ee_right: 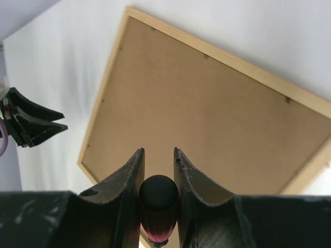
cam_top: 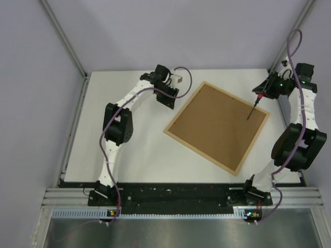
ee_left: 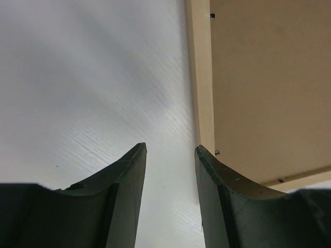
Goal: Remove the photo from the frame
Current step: Adjust the photo frame at the center of the board.
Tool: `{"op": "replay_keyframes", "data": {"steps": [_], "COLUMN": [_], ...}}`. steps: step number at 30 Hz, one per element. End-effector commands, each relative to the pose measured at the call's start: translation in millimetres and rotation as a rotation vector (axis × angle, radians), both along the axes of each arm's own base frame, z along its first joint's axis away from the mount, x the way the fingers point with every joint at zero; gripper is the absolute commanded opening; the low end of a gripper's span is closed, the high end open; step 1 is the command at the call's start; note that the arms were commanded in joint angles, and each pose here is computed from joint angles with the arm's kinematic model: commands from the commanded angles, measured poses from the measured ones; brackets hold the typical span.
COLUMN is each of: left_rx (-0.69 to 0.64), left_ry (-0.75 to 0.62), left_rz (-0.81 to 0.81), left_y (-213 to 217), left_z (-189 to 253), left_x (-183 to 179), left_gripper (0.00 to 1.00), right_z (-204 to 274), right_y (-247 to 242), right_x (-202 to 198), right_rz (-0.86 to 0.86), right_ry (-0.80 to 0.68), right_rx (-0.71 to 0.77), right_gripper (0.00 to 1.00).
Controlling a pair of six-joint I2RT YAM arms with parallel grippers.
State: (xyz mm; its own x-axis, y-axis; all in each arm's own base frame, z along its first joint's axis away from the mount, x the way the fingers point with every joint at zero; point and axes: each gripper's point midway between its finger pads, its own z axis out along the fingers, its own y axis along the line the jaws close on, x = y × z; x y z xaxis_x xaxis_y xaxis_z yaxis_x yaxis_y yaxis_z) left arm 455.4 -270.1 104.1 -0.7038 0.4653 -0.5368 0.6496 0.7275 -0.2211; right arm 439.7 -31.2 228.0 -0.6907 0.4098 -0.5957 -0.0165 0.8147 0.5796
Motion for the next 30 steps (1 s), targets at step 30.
{"op": "replay_keyframes", "data": {"steps": [30], "left_rx": [0.195], "left_ry": [0.050], "left_rz": [-0.084], "left_y": [-13.7], "left_z": [-61.3], "left_x": [-41.0], "left_gripper": [0.53], "right_z": [-182.3], "right_y": [-69.6], "right_x": [-97.9], "right_rz": [-0.109], "right_ry": [0.454], "right_rx": [-0.155], "right_gripper": [0.00]}}
